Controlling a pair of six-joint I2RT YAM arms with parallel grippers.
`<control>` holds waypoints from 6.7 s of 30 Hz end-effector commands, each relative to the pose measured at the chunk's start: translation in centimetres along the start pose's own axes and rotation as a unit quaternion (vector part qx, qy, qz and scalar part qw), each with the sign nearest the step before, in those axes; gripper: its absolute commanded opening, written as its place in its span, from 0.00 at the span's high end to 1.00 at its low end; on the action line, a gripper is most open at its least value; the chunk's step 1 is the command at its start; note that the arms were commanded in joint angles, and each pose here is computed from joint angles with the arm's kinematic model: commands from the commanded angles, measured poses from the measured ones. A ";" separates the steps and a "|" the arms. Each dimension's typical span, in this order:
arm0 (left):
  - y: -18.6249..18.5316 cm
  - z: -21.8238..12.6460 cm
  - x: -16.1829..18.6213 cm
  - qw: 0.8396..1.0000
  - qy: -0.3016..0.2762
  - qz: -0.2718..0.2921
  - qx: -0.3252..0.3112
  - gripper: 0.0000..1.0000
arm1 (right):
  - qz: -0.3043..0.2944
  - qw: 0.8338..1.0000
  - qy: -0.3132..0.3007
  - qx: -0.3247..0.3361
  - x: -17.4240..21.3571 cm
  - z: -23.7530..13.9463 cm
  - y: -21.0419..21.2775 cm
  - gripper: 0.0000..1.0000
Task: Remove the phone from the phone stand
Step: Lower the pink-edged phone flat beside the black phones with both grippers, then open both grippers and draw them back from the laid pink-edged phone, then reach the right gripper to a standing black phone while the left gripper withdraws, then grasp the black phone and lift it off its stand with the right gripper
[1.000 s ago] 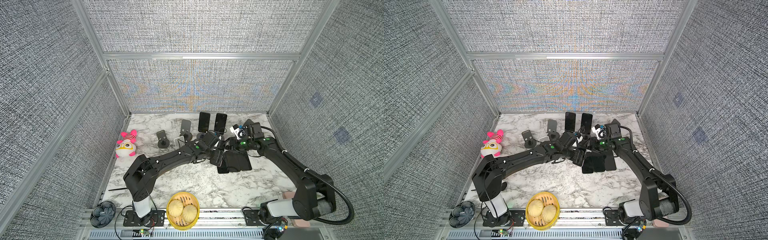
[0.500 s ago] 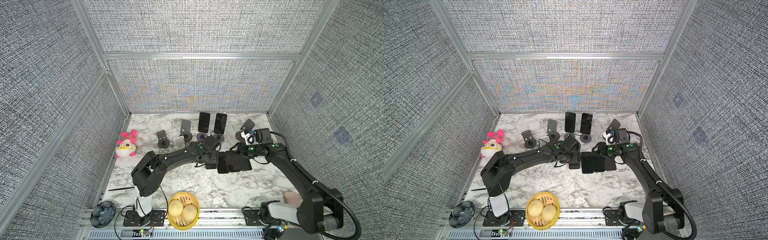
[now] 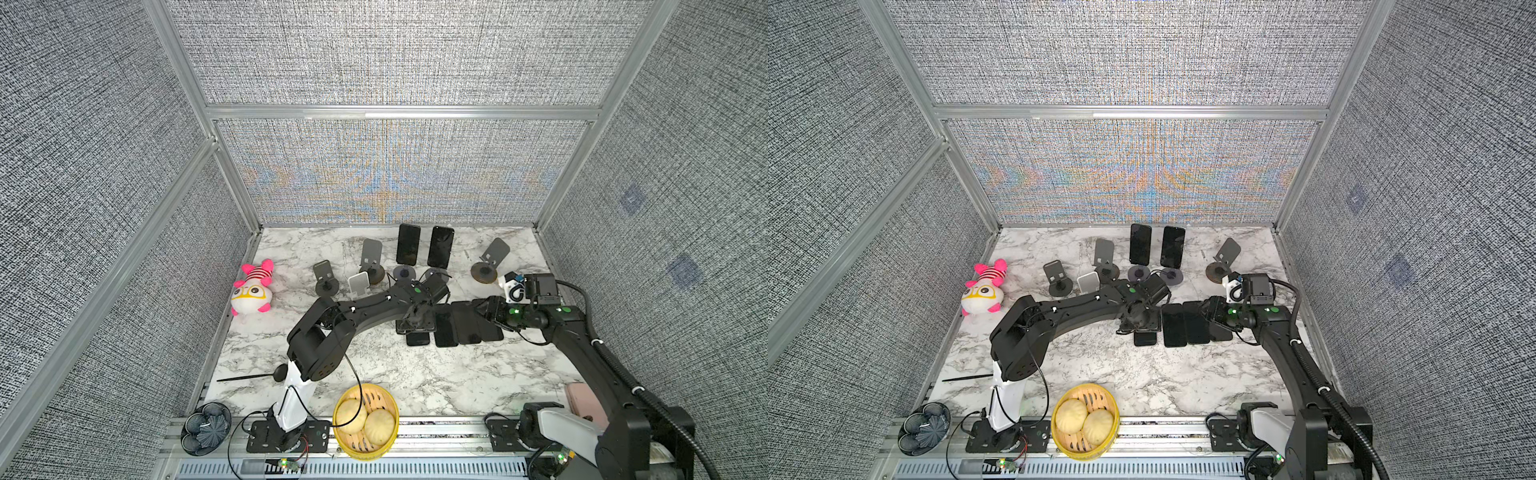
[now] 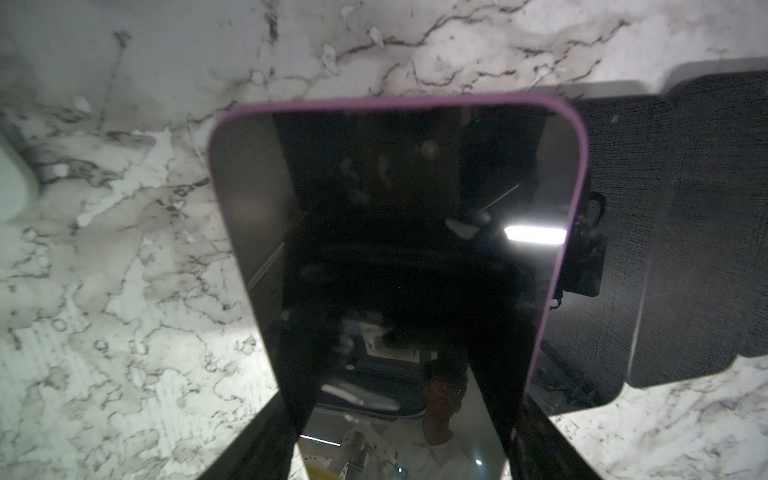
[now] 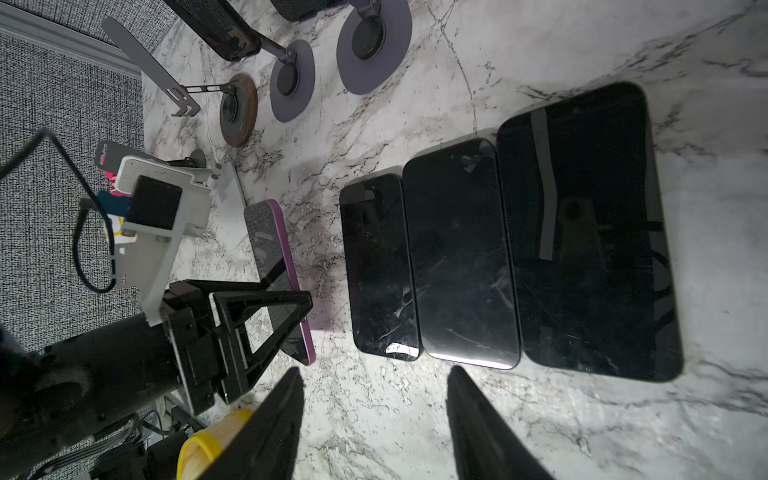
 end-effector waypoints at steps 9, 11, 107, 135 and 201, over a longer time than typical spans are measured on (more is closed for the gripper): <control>0.1 0.8 -0.1 0.999 0.017 0.007 -0.030 0.97 | -0.001 1.000 -0.011 -0.012 0.1 0.1 0.0 0.44; 0.1 1.0 -0.1 0.999 0.019 0.008 -0.030 0.97 | -0.002 1.000 -0.012 -0.011 0.2 0.1 -0.1 0.45; 2.6 2.9 0.7 0.998 0.039 -0.042 -0.035 0.69 | -0.028 0.999 -0.026 0.013 0.7 -1.0 -0.6 0.46; 3.8 -5.9 0.9 0.996 -0.040 0.075 0.006 0.33 | -0.208 0.965 -0.089 -0.134 -9.3 1.4 4.5 0.47; 12.0 -13.8 5.4 0.915 -0.352 -0.002 0.195 0.16 | -0.236 0.917 -0.088 -0.309 -21.3 9.8 10.1 0.95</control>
Point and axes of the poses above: each gripper's point midway between its finger pads, its own z axis out along the fingers, its own y axis along the line the jaws close on, x = y × z, the point moved 5 cm from there along -z, back along the fingers, and after that the axes turned 8 degrees about z, right-handed, at the moved point
